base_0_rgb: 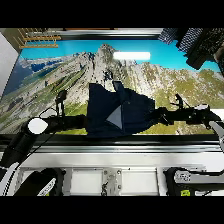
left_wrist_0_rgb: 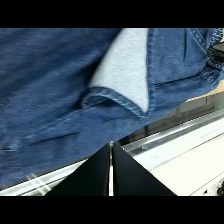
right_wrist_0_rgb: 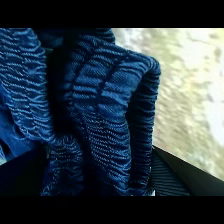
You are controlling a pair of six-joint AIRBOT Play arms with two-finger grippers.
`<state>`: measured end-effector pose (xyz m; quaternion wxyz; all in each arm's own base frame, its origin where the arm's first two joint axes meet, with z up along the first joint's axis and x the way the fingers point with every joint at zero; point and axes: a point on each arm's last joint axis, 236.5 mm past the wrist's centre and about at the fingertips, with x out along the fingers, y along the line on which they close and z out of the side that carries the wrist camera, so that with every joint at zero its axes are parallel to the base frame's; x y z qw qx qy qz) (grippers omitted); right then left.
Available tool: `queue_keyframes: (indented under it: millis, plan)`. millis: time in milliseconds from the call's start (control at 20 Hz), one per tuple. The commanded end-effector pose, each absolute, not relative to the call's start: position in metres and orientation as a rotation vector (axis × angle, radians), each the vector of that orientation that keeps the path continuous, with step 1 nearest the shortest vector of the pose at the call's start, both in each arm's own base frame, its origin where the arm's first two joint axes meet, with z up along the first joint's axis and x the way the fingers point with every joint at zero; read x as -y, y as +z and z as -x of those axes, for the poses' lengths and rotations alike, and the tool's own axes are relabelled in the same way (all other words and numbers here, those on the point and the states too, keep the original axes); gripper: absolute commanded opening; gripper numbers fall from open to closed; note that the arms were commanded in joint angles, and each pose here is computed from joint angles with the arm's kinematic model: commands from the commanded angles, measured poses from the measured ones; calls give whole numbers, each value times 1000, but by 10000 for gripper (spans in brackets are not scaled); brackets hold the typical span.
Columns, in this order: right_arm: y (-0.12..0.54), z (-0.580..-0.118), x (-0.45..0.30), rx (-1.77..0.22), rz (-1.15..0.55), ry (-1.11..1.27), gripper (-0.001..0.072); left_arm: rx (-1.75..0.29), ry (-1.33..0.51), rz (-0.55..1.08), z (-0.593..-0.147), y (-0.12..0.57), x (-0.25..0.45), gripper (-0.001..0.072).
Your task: Fold the clothes and pants, and hang the long-sleeved shirts on hangers.
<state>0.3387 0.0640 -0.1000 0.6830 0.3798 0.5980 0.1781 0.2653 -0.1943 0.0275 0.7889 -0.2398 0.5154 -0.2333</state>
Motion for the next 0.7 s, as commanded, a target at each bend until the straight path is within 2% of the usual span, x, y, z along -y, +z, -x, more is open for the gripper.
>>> queue_keyframes:
  millis: [0, 100, 200, 300, 350, 400, 550, 650]
  plan:
    - [-107, -342, -87, -1354, -837, 433, 692, -1102, -500, 519, -267, 28, 194, 6]
    - [-105, -346, -91, -1341, -847, 434, 354, -1106, -491, 532, -267, 28, 194, 6]
    - [-99, -352, -95, -1314, -884, 440, 322, -1105, -490, 534, -268, 28, 194, 5]
    - [-97, -352, -97, -1303, -866, 468, 100, -1103, -489, 535, -268, 29, 194, 5]
    - [-98, -352, -98, -1306, -858, 473, 95, -1104, -487, 537, -268, 29, 194, 5]
    - [-98, -351, -99, -1305, -846, 480, 32, -1108, -484, 542, -268, 28, 194, 5]
    - [-93, -348, -94, -1312, -783, 474, 31, -1170, -487, 525, -270, 18, 200, 5]
    - [-84, -330, -56, -1408, -555, 362, 31, -1222, -538, 431, -284, 13, 227, 5]
